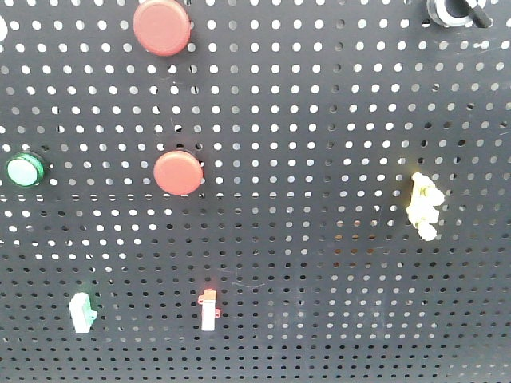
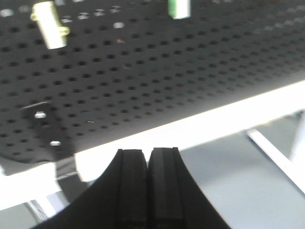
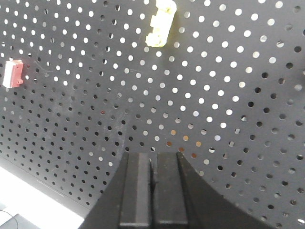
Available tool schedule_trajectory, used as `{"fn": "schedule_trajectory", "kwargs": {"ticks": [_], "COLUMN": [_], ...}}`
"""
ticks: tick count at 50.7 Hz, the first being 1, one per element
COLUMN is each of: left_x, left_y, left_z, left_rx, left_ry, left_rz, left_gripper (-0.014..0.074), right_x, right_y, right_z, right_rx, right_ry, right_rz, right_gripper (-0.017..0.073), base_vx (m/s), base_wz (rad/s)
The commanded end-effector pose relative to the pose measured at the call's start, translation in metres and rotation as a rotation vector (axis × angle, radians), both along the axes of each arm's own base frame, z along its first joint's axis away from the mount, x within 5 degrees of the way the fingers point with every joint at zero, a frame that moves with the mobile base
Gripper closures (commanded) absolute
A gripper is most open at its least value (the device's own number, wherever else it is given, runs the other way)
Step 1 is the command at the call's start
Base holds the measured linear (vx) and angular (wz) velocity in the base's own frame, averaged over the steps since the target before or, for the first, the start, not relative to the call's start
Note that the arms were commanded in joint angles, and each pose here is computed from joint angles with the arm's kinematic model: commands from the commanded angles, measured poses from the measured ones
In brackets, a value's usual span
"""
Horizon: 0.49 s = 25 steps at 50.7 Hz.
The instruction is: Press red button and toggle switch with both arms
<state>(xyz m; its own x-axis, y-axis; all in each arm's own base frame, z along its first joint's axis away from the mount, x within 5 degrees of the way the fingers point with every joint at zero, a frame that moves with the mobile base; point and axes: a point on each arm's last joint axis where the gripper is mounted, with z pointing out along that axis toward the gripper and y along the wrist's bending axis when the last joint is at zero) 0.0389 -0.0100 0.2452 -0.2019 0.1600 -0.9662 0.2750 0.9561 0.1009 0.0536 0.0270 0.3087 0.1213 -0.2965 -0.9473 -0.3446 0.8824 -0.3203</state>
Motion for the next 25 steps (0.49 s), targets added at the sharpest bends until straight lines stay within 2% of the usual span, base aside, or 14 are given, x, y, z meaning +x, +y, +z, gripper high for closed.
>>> {"fn": "schedule_trajectory", "kwargs": {"ticks": [1,9,16,25], "left_x": [0.002,0.011,0.018,0.017], "left_y": [0.001,0.003,0.003,0.003], "left_z": [0.005,-0.026,-0.053,-0.053], "left_rx": [-0.063,-0.101,-0.177,-0.167], "left_ry": [-0.159,-0.221,-0.285,-0.252], "left_rz": [0.044,0.127,0.145,0.145], "left_gripper": [0.0592,0.0592,0.0592,0.0592], "right_x": [0.001,0.001,0.001,0.001], "right_y": [-0.004,-0.004,-0.004,-0.004], "right_z": [0.014,0.014,0.014,0.014], "right_rx": [0.030,0.029,0.029,0.030], "right_ry": [-0.070,-0.071,-0.071,-0.071], "right_rz": [-0.042,-0.041,-0.041,-0.041], "right_gripper": [0.0562,0.0562,0.0562,0.0562], "base_vx": [0.00,0.00,0.00,0.00], "base_wz": [0.00,0.00,0.00,0.00]}}
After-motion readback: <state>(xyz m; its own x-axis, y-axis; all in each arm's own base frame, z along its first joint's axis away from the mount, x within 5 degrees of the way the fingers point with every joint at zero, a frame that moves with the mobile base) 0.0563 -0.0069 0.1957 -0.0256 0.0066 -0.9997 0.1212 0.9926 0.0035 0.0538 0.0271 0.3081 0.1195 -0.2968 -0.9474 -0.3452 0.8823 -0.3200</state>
